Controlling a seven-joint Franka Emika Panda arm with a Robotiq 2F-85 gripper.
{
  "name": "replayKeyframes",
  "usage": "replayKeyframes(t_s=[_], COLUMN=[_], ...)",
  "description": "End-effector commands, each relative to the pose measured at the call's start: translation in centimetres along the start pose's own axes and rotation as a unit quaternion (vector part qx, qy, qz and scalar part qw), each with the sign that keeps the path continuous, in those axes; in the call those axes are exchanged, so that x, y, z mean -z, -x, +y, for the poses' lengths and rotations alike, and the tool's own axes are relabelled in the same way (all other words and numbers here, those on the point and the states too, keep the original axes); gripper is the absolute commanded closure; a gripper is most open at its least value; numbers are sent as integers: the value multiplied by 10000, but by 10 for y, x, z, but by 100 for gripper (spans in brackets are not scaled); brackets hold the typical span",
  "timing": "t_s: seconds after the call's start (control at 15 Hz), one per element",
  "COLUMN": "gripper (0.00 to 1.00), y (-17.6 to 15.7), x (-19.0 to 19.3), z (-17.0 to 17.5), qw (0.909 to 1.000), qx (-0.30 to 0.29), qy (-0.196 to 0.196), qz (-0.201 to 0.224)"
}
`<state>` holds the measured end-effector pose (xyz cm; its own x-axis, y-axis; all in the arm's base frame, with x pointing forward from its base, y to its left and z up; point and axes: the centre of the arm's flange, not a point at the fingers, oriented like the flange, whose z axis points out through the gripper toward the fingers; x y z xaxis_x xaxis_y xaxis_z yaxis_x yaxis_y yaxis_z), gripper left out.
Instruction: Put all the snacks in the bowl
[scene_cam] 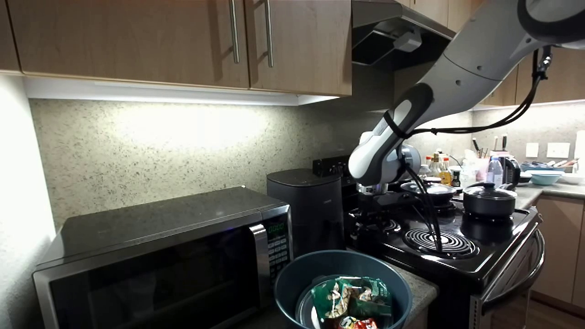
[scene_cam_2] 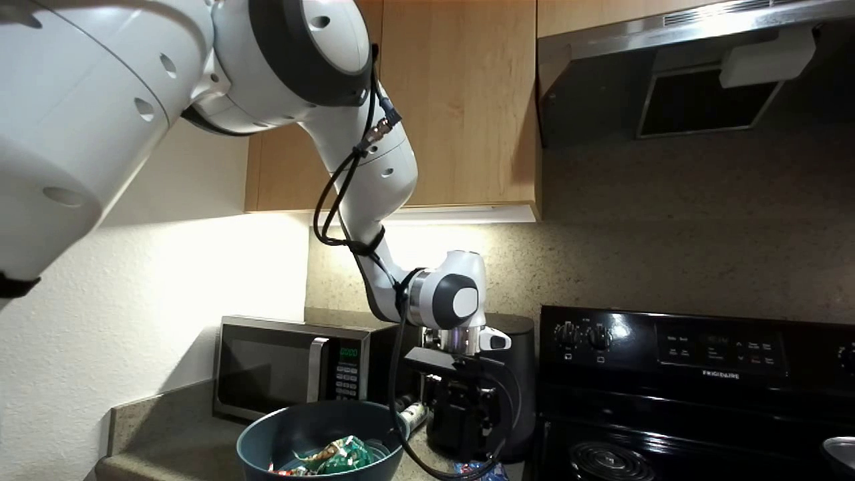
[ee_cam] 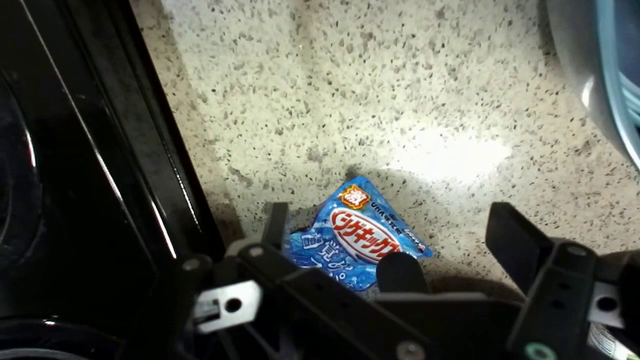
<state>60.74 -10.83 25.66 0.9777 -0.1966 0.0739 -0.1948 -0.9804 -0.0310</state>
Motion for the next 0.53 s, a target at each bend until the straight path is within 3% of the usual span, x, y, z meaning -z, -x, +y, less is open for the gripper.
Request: replayKeyframes(t_s=[0.0,0.47], gripper=[0,0], y=[-3,-34], x=[-8,-59], z=[1,4], qw=[10000,9994], qx=[-2,126], qy=[20,-27], qz=[32,-308])
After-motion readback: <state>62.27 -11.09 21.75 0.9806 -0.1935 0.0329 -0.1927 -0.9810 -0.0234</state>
